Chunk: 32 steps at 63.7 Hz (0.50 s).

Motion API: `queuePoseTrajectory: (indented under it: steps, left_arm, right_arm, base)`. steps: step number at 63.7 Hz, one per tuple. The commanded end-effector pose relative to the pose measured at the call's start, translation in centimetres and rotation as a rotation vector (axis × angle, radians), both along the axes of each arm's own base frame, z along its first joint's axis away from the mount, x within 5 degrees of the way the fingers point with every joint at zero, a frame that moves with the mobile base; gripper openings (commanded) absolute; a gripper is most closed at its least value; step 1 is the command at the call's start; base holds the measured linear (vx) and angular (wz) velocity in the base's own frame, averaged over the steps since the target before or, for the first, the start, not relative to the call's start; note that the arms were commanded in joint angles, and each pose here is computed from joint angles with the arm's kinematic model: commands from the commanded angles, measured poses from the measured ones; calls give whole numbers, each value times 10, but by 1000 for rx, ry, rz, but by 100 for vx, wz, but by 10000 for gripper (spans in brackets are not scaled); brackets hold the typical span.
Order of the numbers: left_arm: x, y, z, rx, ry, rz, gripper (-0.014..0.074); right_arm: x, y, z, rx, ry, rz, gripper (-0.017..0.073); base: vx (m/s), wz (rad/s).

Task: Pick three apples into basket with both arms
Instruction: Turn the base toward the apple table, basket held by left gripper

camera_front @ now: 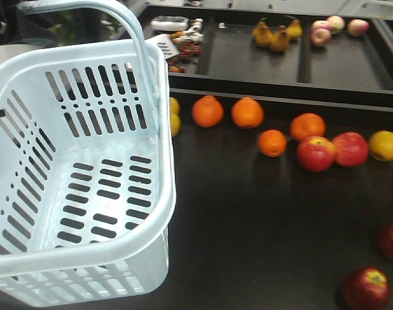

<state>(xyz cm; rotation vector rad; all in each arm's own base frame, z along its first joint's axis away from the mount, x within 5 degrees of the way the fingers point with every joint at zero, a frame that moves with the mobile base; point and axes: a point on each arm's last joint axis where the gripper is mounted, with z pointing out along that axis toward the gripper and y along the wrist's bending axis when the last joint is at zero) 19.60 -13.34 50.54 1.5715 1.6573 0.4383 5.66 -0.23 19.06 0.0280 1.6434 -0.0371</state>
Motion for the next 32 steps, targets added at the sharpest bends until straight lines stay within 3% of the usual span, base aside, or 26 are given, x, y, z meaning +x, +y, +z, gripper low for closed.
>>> queuePoseTrajectory:
  steps: [1,32]
  left_arm:
    - [-8,8,19,-60,-93,0,-6]
    - [-8,8,19,-60,-93,0,-6]
  right_arm:
    - [0,0,4,-5,-80,-5,-8]
    - [0,0,4,-5,-80,-5,-8]
  base:
    - [6,-52]
    - [5,-34]
